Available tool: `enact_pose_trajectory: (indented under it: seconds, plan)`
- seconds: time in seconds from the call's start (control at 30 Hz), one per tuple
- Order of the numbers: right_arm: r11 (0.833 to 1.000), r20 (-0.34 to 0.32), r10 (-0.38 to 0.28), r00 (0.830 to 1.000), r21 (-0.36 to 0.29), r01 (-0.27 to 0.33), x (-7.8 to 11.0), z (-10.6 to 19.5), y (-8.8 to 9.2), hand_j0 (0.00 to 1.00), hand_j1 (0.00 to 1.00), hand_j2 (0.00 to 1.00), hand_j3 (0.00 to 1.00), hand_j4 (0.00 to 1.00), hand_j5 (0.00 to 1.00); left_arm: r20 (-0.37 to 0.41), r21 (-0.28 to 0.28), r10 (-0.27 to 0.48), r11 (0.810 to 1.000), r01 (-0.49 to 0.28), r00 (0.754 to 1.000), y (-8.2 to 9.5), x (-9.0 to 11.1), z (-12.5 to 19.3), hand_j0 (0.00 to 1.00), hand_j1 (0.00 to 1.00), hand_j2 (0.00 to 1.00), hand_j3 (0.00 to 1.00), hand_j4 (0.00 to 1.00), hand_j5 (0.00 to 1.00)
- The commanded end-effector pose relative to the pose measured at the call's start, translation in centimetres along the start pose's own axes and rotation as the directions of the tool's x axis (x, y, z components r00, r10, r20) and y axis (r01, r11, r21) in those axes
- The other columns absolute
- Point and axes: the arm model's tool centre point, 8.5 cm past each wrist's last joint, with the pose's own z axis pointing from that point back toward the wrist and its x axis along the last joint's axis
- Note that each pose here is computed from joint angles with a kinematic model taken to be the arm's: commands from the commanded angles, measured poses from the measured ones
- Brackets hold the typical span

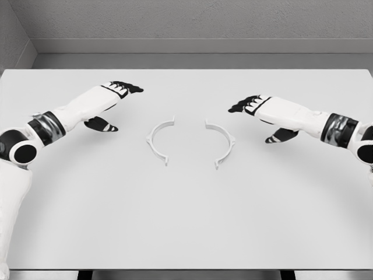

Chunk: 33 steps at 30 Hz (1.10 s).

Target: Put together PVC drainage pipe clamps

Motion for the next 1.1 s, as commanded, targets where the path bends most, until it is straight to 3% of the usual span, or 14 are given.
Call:
enact_pose_trajectory:
  seconds: [0.0,0.13,0.2,0.43,0.7,1.07]
  plan:
    - [0.999,-0.002,-0.051,0.999,-0.008,0.051,-0.3,-0.9,1.0,1.0,1.0,1.0,1.0,1.0,1.0,0.01,0.005,-0.001,1.0,0.001,1.0,-0.2,0.8,-0.9,1.0,1.0,1.0,1.0,1.0,1.0]
    - [0.997,-0.022,-0.076,0.997,-0.008,0.076,-1.1,-0.6,1.4,1.0,1.0,1.0,1.0,1.0,1.0,-0.002,0.011,0.042,0.999,-0.042,0.999,-0.7,1.6,-2.1,1.0,1.0,1.0,1.0,1.0,1.0]
    - [0.996,-0.037,-0.086,0.996,-0.004,0.085,-1.7,-0.6,1.5,1.0,1.0,1.0,1.0,1.0,1.0,-0.052,0.003,0.049,0.999,-0.049,0.997,-1.2,1.9,-3.1,1.0,1.0,1.0,1.0,1.0,1.0]
    - [0.992,-0.057,-0.127,0.99,-0.015,0.126,-2.7,-1.8,1.7,1.0,1.0,1.0,1.0,1.0,1.0,-0.123,-0.009,0.07,0.997,-0.072,0.99,-1.8,1.9,-3.8,1.0,1.0,1.0,1.0,1.0,1.0]
    - [0.988,-0.062,-0.157,0.986,-0.018,0.156,-3.2,-3.0,1.8,1.0,1.0,1.0,1.0,1.0,1.0,-0.091,-0.021,0.066,0.997,-0.068,0.994,-2.2,3.1,-4.7,1.0,1.0,1.0,1.0,1.0,1.0]
    - [0.983,-0.057,-0.185,0.981,-0.014,0.185,-3.0,-4.5,2.1,1.0,1.0,1.0,1.0,1.0,1.0,-0.102,-0.034,0.077,0.996,-0.081,0.992,-2.9,2.9,-4.5,1.0,1.0,1.0,1.0,1.0,1.0]
